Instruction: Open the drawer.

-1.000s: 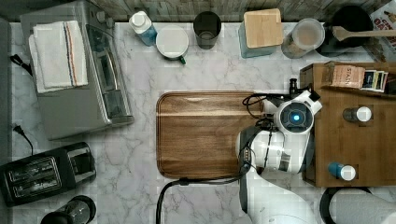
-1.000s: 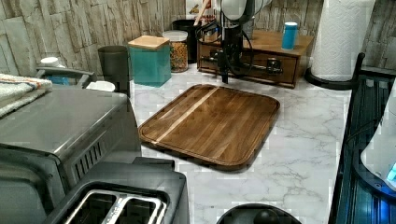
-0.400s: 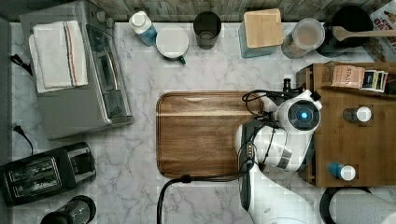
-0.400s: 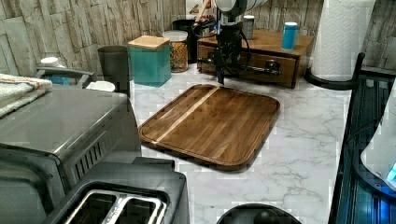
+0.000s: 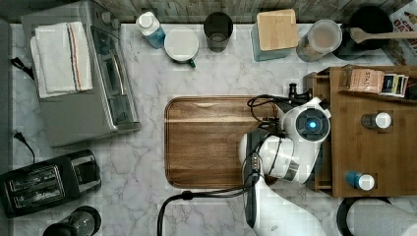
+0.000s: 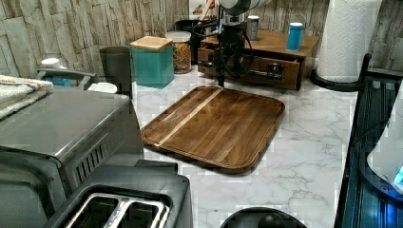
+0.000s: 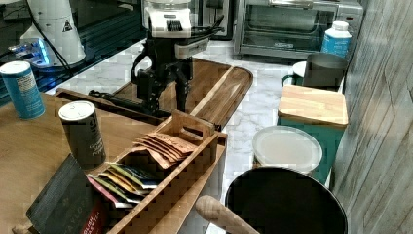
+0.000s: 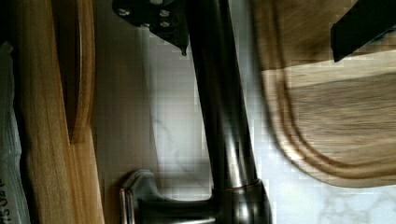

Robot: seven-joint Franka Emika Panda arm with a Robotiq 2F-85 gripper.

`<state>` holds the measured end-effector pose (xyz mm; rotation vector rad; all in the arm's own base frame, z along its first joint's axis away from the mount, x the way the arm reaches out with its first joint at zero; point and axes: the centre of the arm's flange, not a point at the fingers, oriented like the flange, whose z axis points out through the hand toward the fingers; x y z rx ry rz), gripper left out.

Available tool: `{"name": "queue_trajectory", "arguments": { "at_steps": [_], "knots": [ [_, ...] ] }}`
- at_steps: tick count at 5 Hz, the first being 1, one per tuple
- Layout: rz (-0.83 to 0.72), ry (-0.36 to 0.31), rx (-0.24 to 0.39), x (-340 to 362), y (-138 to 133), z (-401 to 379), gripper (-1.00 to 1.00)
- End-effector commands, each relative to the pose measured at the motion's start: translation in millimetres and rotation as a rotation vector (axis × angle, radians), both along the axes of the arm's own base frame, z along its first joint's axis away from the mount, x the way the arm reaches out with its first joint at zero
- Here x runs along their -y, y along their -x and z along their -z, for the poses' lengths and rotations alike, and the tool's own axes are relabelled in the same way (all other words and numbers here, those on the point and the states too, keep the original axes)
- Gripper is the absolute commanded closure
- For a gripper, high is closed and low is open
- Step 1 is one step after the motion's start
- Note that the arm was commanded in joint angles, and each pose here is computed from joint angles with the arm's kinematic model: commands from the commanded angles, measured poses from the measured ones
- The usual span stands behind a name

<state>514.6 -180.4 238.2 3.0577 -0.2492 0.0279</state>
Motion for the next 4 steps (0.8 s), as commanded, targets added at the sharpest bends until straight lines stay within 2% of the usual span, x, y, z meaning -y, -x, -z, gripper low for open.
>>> {"name": "queue_trajectory", "arguments": {
  "at_steps": [1, 3, 4],
  "knots": [
    [-0.220, -0.102, -0.040, -202, 15, 1, -1.00],
    [-0.199, -0.104, -0.031, -247, 16, -6, -1.00],
    [-0.194, -0.128, -0.016, -255, 15, -5, -1.00]
  ]
}}
